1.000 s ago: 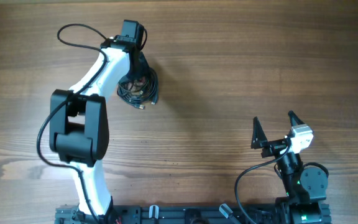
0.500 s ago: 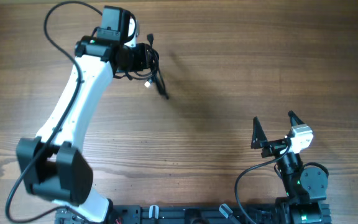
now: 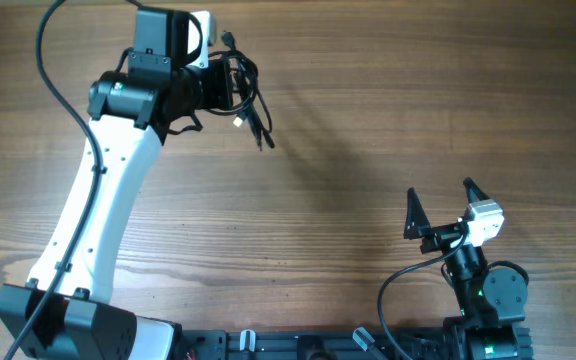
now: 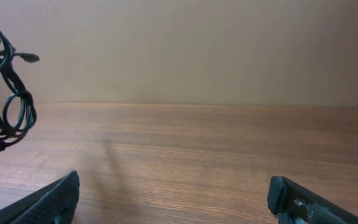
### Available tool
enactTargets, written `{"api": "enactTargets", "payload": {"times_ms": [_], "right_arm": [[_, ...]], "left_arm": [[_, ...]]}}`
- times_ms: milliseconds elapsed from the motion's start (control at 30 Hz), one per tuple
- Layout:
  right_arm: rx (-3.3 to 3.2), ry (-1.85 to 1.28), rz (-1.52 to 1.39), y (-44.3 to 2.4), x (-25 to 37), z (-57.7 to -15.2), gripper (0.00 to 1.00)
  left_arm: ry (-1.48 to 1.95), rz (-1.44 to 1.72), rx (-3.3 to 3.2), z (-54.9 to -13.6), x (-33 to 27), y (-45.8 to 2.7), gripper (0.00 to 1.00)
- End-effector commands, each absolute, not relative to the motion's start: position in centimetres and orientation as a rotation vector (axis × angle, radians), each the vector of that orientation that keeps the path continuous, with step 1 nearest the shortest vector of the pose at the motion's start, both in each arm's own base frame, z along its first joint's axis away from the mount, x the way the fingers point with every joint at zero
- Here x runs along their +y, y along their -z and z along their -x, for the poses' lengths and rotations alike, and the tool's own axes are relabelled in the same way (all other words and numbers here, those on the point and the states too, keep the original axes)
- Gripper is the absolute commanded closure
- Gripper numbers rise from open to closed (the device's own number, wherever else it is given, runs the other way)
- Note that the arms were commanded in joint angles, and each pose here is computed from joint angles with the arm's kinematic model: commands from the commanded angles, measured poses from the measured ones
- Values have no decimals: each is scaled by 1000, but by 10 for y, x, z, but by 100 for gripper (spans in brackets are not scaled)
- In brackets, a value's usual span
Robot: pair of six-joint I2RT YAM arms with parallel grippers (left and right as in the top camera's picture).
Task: Untangle cables
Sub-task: 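Lift the grasped cable bundle up with the left gripper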
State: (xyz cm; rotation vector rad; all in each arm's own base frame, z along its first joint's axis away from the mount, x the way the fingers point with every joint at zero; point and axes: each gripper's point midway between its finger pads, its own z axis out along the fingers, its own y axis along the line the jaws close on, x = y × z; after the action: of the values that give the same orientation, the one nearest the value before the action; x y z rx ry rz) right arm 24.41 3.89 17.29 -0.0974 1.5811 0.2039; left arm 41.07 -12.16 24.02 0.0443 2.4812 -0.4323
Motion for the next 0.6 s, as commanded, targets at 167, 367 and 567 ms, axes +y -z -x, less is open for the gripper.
{"api": "enactTargets", "payload": {"times_ms": [167, 367, 567], "right_arm": [[1577, -201, 74, -174, 36, -245, 0], [1576, -205, 77, -174, 36, -244, 0], [1577, -342, -8, -176, 42, -243, 0]], "left_arm": [[990, -397, 2435, -365, -183, -262, 96], [1304, -662, 2247, -333, -201, -289, 96], [1405, -768, 2122, -322, -208, -305, 96]]}}
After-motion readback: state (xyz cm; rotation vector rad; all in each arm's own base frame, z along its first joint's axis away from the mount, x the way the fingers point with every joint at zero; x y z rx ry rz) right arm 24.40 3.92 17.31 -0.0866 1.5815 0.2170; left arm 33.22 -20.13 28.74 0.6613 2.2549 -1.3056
